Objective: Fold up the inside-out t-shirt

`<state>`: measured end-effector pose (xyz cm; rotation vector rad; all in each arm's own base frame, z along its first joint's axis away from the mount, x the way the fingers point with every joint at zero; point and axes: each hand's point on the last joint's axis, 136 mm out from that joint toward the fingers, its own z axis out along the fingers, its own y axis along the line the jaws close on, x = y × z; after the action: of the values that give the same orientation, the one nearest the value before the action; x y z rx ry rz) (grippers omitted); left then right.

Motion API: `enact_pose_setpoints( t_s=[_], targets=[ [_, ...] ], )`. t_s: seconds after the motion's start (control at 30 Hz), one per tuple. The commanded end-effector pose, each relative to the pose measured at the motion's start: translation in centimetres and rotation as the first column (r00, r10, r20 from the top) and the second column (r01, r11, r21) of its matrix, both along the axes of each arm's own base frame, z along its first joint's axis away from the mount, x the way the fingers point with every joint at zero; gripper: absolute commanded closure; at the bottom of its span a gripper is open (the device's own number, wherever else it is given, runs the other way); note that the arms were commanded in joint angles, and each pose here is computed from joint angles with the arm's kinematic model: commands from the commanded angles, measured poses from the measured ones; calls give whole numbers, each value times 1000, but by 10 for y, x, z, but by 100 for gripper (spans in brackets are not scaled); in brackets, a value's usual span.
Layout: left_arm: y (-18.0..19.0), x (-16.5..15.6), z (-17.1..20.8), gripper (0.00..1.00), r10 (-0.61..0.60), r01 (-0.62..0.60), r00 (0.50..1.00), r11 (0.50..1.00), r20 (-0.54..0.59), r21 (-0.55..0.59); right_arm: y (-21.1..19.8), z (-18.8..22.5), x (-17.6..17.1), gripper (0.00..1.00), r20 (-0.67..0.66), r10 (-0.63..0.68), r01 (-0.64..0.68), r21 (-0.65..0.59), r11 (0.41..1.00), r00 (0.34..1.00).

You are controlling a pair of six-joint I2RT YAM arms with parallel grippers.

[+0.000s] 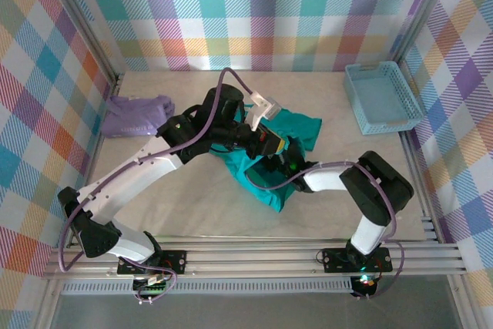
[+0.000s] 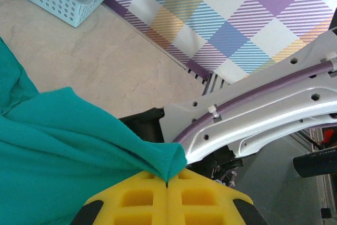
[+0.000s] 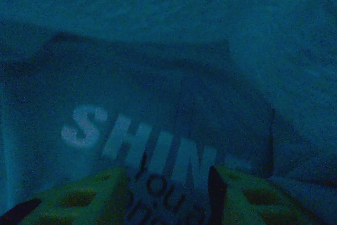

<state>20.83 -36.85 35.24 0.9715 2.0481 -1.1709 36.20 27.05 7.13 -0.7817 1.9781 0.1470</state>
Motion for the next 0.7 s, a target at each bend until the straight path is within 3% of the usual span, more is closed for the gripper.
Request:
enact_pose_setpoints(
  t_s=[0.0,0.17,0.3,0.53,0.6,0.67],
  targets=[
    [10,-12,30,100,-26,30,997,998,77,-51,7,-7,8,51,-24,14,-15,-68,998,1000],
    [23,-1,26,100,48,-51,990,999,130,14,7,-4,26,47,41,52,-41,-232,972,998],
    [44,14,21,100,154,-175,967,981,203,87,10,6,33,47,44,84,-73,-209,975,995],
    [96,50,-3,100,357,-454,863,859,357,236,11,25,13,50,55,146,-148,50,988,988],
    [98,46,-4,100,349,-446,865,863,359,236,6,27,13,51,45,121,-126,111,986,992],
    [92,36,0,100,307,-389,889,898,339,207,6,30,15,52,34,111,-115,159,981,993]
  ],
)
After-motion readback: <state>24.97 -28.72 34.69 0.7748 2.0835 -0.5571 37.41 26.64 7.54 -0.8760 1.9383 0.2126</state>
